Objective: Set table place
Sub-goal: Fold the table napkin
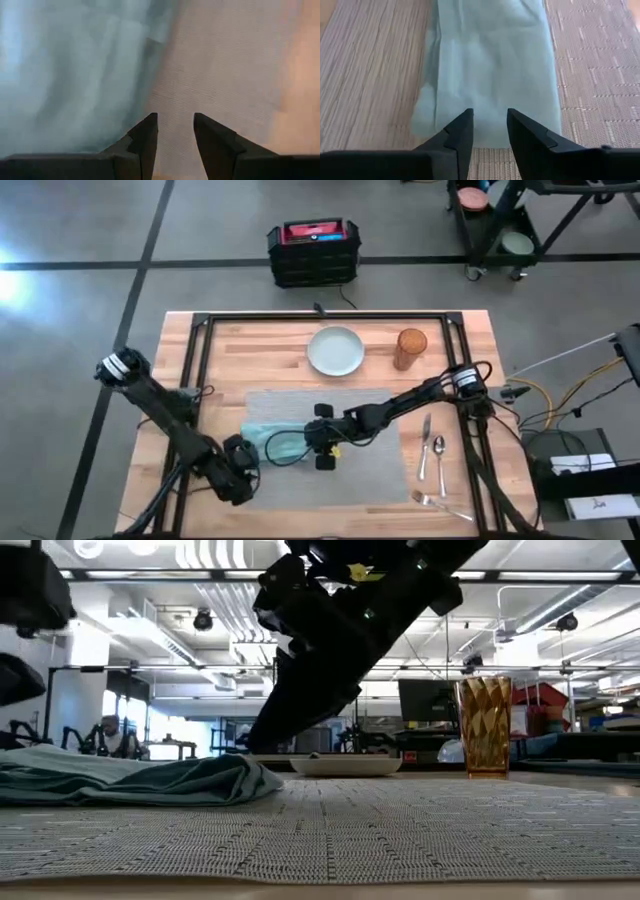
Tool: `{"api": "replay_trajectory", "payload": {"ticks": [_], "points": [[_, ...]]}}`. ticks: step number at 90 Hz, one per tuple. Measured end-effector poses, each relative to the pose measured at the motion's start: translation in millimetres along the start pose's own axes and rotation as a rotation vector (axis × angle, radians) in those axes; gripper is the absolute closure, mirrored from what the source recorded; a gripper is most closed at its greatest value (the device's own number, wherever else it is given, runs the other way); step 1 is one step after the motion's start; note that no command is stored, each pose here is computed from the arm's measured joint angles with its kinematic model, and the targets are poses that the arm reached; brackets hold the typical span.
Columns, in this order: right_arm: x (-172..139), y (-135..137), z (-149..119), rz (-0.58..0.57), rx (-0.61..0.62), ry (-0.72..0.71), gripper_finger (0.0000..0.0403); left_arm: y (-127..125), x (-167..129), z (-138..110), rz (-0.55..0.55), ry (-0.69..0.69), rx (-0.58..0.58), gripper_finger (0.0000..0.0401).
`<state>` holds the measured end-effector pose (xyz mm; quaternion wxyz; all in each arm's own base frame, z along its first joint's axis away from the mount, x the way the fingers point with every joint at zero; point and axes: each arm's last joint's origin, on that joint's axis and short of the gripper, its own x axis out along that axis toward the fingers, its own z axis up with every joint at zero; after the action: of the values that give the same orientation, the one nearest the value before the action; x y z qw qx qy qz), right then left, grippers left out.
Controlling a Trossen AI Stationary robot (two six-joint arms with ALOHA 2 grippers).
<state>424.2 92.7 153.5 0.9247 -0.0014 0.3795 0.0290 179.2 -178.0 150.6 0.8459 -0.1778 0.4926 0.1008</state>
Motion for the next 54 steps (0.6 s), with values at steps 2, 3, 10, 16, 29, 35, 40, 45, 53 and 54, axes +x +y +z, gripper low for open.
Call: {"api": "replay_trajectory", "payload": {"ticks": [2, 3, 10, 16, 29, 35, 40, 45, 53, 54], "points": [[0.0, 0.0, 0.0, 0.0, 0.0, 0.0, 0.0302, 0.5, 2.2, -0.6, 0.016, -0.008, -0.009, 0.0287], [0.0, 0.0, 0.0, 0.0, 0.0, 0.0, 0.0302, 0.7, 3.2, -0.8, 0.022, -0.008, -0.012, 0.0287], [0.0, 0.0, 0.1, 0.0, -0.001, -0.001, 0.0305, 2.6, 6.3, -1.6, 0.05, -0.007, -0.03, 0.0287], [0.2, -0.1, -0.6, 0.0, -0.003, 0.0, 0.0307, 3.0, 6.0, -1.3, 0.054, -0.015, -0.06, 0.0287], [0.6, -0.2, -1.8, 0.0, -0.006, 0.003, 0.0313, 7.2, -4.2, 1.5, 0.06, -0.025, -0.1, 0.0287], [0.6, -0.2, -1.8, -0.001, -0.006, 0.003, 0.0316, 10.9, -9.8, 2.3, 0.075, -0.022, -0.098, 0.0287], [0.6, -0.2, -1.8, -0.001, -0.006, 0.003, 0.0318, 12.9, -14.3, 3.6, 0.077, -0.03, -0.104, 0.0287], [0.7, -0.2, -1.9, -0.001, -0.004, 0.003, 0.0321, 15.4, -18.2, 4.4, 0.086, -0.037, -0.11, 0.0287], [0.6, 0.7, -2.0, 0.001, -0.004, 0.003, 0.0325, 18.1, -22.7, 5.0, 0.092, -0.036, -0.121, 0.0287], [0.6, 0.8, -2.0, 0.001, -0.004, 0.003, 0.0326, 18.3, -23.1, 5.0, 0.093, -0.036, -0.123, 0.0287]]}}
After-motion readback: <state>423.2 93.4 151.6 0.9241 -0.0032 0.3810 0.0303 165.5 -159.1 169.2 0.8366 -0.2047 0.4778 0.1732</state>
